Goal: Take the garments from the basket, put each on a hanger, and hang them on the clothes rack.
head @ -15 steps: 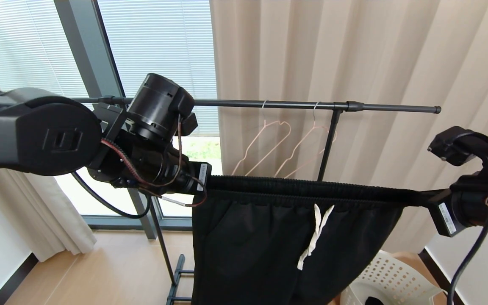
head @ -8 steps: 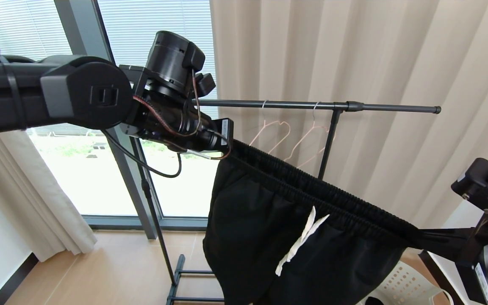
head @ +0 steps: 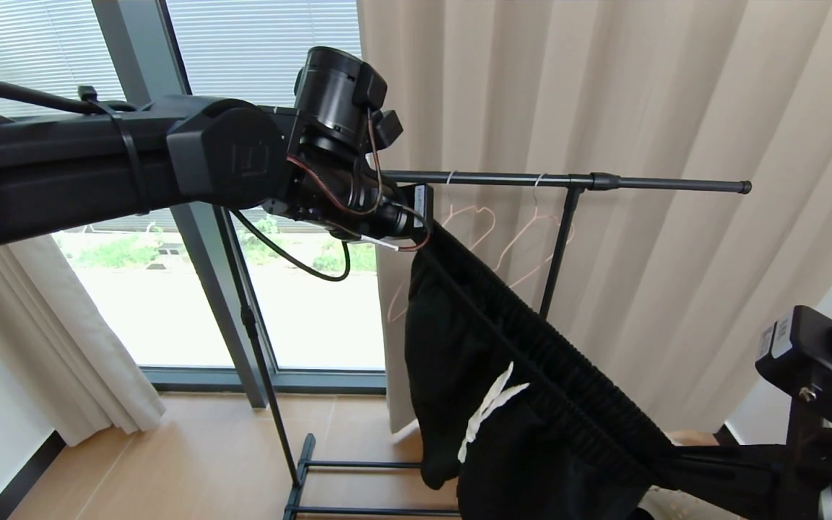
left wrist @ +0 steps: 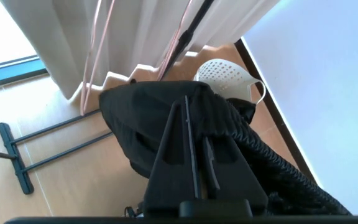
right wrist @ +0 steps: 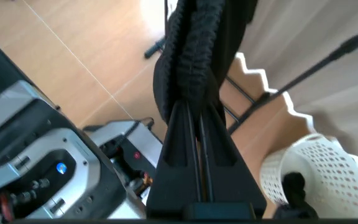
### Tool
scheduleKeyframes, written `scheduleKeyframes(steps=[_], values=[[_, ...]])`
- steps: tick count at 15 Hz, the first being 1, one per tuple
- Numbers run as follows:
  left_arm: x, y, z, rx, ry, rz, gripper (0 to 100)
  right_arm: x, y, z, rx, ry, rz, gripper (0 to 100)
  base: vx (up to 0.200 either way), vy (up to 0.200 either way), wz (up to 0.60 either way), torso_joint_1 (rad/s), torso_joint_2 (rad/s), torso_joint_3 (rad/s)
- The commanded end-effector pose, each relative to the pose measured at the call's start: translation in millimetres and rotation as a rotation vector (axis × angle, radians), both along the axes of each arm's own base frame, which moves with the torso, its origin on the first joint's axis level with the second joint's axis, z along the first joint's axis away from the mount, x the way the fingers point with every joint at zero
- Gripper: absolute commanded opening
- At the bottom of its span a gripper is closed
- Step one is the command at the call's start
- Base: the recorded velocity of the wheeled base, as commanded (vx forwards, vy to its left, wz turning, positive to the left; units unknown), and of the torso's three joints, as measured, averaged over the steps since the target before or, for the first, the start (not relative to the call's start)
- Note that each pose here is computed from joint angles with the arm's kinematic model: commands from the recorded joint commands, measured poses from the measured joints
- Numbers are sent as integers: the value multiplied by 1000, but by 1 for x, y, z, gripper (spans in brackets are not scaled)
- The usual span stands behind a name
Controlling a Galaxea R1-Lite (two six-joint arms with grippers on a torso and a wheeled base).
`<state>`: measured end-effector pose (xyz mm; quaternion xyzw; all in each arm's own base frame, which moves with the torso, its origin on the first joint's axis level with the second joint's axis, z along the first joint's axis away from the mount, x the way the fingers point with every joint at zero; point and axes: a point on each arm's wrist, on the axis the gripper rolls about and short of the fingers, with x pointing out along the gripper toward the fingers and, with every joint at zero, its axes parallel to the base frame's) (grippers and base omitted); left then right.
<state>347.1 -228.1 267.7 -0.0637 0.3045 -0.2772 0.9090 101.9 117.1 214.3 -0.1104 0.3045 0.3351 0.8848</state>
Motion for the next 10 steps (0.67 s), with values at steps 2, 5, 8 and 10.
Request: scheduleKeyframes(steps=[2,5,8,10], values=[[6,-9,-13,13,13,-14,0,1,26,-6,23,22,64,0,0,0,0,0,0,0],[7,-12,-11,-7,-8,-17,0,-7,47,-12,49,76,115,0,0,0,0,0,0,0],[5,-15,-10,-13,-15,-27,0,-8,72,-22,62,90,160,0,0,0,0,0,0,0],[5,-16,-9,-17,-20,-28,0,-10,85,-24,65,87,193,0,0,0,0,0,0,0]])
